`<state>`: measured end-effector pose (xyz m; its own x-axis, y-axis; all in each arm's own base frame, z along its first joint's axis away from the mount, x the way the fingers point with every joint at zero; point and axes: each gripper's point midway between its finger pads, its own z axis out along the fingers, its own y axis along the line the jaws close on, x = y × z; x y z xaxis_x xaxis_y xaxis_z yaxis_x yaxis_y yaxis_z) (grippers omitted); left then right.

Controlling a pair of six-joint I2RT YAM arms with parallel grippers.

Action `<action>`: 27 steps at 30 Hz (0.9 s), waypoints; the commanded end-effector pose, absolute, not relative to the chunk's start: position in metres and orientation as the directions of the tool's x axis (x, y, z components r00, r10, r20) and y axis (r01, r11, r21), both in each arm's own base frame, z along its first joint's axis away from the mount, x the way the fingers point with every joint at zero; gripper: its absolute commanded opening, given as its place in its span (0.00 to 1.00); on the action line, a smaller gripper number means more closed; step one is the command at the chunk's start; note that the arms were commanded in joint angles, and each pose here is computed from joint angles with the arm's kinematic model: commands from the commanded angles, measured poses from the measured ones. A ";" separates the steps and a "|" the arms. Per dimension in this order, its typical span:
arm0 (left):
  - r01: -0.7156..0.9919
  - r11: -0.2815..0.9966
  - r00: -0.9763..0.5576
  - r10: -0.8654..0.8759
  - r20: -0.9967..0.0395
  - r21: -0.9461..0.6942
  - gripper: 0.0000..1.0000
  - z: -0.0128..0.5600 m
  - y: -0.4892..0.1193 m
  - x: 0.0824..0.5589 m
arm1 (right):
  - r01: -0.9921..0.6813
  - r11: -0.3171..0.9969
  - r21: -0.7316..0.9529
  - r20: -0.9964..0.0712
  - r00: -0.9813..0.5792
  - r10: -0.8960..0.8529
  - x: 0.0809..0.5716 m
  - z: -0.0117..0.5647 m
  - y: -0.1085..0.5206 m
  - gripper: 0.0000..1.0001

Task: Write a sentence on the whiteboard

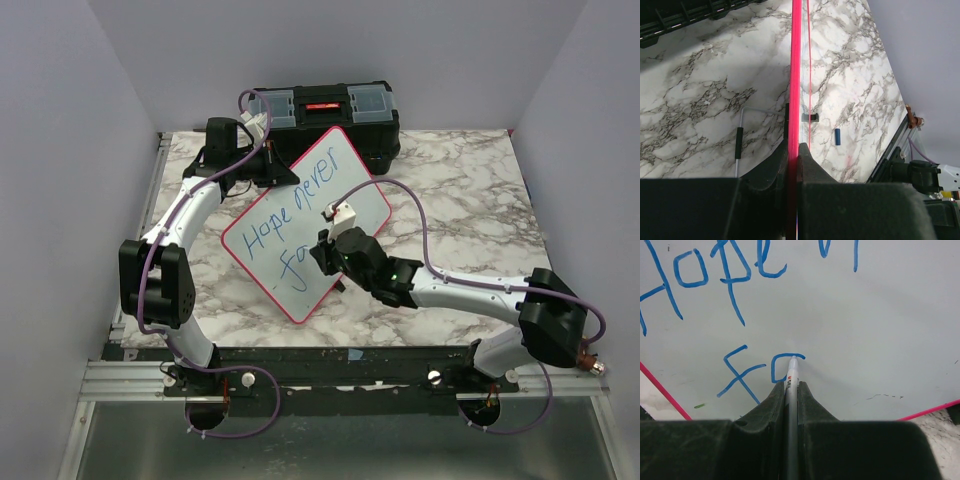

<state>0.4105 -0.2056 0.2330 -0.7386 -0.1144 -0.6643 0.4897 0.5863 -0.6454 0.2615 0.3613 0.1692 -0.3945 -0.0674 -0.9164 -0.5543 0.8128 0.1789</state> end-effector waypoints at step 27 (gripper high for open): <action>0.546 0.608 -0.685 -0.072 -0.725 -0.576 0.00 0.235 -0.207 0.414 | -0.488 0.867 0.103 -0.887 -0.439 -0.142 0.259 0.130 0.331 0.01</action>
<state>0.4106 -0.2054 0.2330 -0.7385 -0.1148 -0.6644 0.4893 0.5867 -0.6453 0.2626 0.3496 0.1596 -0.3955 -0.0755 -0.9154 -0.5221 0.8384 0.1564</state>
